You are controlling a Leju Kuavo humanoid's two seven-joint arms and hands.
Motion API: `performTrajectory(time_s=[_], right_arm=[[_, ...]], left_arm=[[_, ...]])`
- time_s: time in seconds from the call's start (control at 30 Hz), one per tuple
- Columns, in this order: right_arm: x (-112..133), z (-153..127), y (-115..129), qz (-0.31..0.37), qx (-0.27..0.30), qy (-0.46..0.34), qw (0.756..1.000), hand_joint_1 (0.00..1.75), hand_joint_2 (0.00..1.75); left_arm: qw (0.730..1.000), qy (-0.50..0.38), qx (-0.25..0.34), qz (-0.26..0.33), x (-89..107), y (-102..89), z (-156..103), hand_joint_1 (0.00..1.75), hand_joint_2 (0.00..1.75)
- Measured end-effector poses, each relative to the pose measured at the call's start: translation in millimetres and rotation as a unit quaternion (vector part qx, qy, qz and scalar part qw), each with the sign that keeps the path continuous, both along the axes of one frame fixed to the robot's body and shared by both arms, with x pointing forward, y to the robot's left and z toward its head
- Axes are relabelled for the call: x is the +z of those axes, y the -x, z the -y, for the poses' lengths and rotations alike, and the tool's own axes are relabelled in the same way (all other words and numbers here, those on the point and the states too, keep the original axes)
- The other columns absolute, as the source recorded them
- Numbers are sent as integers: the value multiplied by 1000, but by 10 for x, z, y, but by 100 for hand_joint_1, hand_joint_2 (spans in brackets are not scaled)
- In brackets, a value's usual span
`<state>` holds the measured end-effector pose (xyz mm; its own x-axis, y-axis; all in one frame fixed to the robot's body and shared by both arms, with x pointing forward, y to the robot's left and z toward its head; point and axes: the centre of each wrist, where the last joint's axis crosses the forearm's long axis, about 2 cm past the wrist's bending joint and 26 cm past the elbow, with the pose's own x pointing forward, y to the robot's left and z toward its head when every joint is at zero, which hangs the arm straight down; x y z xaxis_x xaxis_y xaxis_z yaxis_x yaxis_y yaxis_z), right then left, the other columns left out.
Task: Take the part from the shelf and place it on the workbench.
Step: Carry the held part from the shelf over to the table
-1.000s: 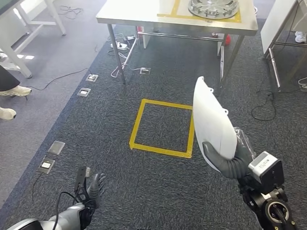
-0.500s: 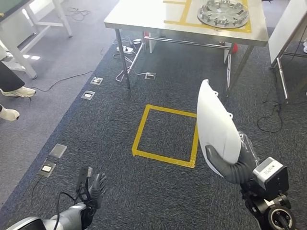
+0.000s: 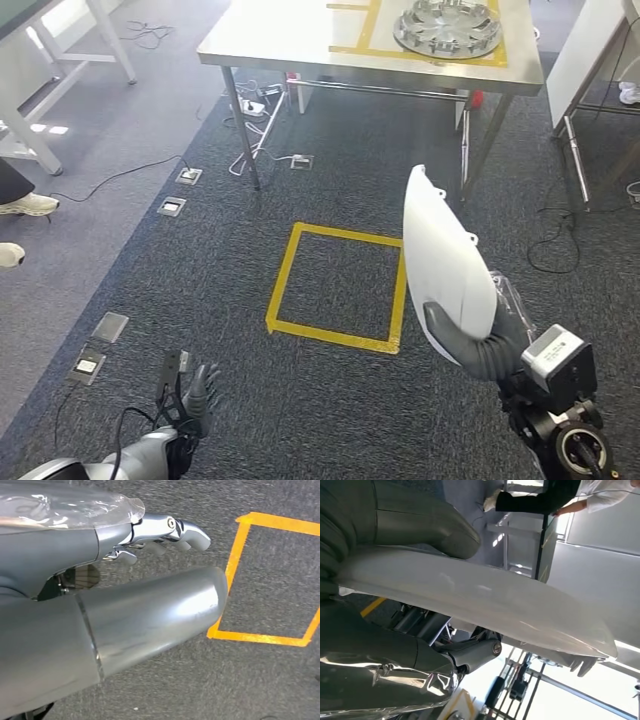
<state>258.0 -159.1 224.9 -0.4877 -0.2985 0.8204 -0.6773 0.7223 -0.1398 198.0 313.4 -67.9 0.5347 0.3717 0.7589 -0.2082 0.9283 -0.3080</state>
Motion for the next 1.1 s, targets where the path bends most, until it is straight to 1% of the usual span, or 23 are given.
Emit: performTrajectory(time_s=[0.93, 1.1], right_arm=[[-49, 11, 53, -3, 2, -2, 1000, 175, 175], [-54, 17, 57, 1, 0, -1, 1000, 175, 175]], left_arm=[[1000, 0, -3, -4, -21, 48, 9, 0, 0], [1000, 1, -4, -3, -8, 17, 18, 0, 0]])
